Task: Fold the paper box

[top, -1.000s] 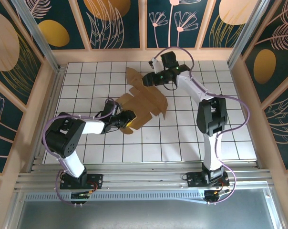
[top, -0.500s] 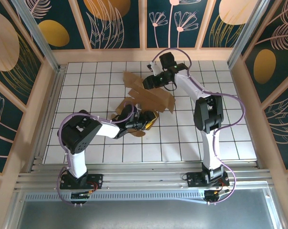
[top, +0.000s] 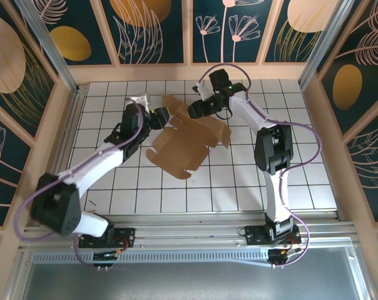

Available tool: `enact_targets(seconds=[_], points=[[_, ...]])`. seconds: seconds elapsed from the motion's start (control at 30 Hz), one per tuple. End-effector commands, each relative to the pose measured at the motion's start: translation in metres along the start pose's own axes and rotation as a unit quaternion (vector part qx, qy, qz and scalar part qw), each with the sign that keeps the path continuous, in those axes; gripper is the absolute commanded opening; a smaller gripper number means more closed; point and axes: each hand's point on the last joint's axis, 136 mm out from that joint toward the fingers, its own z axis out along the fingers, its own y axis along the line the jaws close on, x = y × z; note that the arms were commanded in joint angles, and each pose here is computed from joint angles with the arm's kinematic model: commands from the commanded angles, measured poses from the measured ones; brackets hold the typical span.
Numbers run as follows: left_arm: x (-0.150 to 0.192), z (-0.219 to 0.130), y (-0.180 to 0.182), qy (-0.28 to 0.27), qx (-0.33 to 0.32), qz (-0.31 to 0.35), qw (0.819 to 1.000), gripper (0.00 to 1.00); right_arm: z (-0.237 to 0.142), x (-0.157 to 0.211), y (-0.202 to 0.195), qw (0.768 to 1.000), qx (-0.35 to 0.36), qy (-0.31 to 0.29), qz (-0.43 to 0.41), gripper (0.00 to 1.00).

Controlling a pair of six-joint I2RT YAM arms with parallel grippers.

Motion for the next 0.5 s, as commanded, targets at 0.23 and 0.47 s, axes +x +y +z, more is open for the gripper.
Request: enact_targets(seconds=[0.23,0.47], points=[[0.069,0.078,0.043,0.173,0.087,0.078,0.978,0.61,-0.007,0.001,0.005,1.0,-0.004,0.002,-0.003,0.56],[0.073,0.116,0.046,0.178,0.11,0.075,0.975,0.62,-0.004,0.0,0.005,1.0,-0.009,0.003,0.001,0.56]])
